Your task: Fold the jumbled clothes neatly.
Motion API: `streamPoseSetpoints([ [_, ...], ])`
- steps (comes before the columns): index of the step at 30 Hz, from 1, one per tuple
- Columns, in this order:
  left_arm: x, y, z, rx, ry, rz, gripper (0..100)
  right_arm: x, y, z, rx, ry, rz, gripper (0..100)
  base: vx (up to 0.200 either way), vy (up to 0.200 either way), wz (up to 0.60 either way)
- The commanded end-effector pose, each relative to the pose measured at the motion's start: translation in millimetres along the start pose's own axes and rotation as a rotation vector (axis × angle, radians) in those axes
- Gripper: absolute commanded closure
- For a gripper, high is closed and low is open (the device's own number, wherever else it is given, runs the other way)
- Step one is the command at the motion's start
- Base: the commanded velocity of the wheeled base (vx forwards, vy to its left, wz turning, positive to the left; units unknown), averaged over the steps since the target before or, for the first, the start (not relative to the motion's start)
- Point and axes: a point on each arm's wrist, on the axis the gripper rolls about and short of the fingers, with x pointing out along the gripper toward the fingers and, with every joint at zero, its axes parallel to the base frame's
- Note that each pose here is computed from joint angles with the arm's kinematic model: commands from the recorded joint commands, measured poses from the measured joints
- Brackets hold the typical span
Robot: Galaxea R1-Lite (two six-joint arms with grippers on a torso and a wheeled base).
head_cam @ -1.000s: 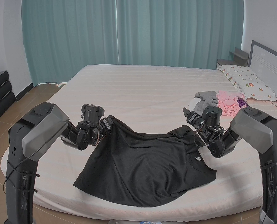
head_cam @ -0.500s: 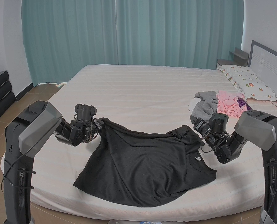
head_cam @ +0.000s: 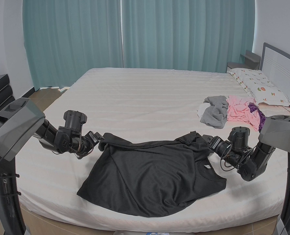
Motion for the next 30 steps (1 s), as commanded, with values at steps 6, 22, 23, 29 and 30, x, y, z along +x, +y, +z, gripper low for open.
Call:
streamPoseSetpoints([
  [6,-53.5,4.0,-4.8,-0.057,0.033,-0.049,0,-4.2,22.1,-4.6,0.025,0.019,0.059,0,0.0,0.0,0.0],
  [22,-63.3,28.8,-42.4,-0.241,-0.023,-0.111,0,72.7,52.9,-15.0,0.061,0.15,-0.025,0,0.0,0.0,0.0],
  [23,-63.2,29.2,-42.8,-0.241,-0.027,-0.118,0,77.3,53.8,-15.0,0.059,0.155,-0.035,0,0.0,0.0,0.0],
  [29,-62.9,32.0,-42.4,-0.249,-0.041,-0.132,0,99.8,55.8,-14.8,0.056,0.185,-0.082,0,0.0,0.0,0.0],
  [30,-62.9,32.0,-42.4,-0.249,-0.041,-0.132,0,100.5,55.5,-14.2,0.056,0.185,-0.084,0,0.0,0.0,0.0],
])
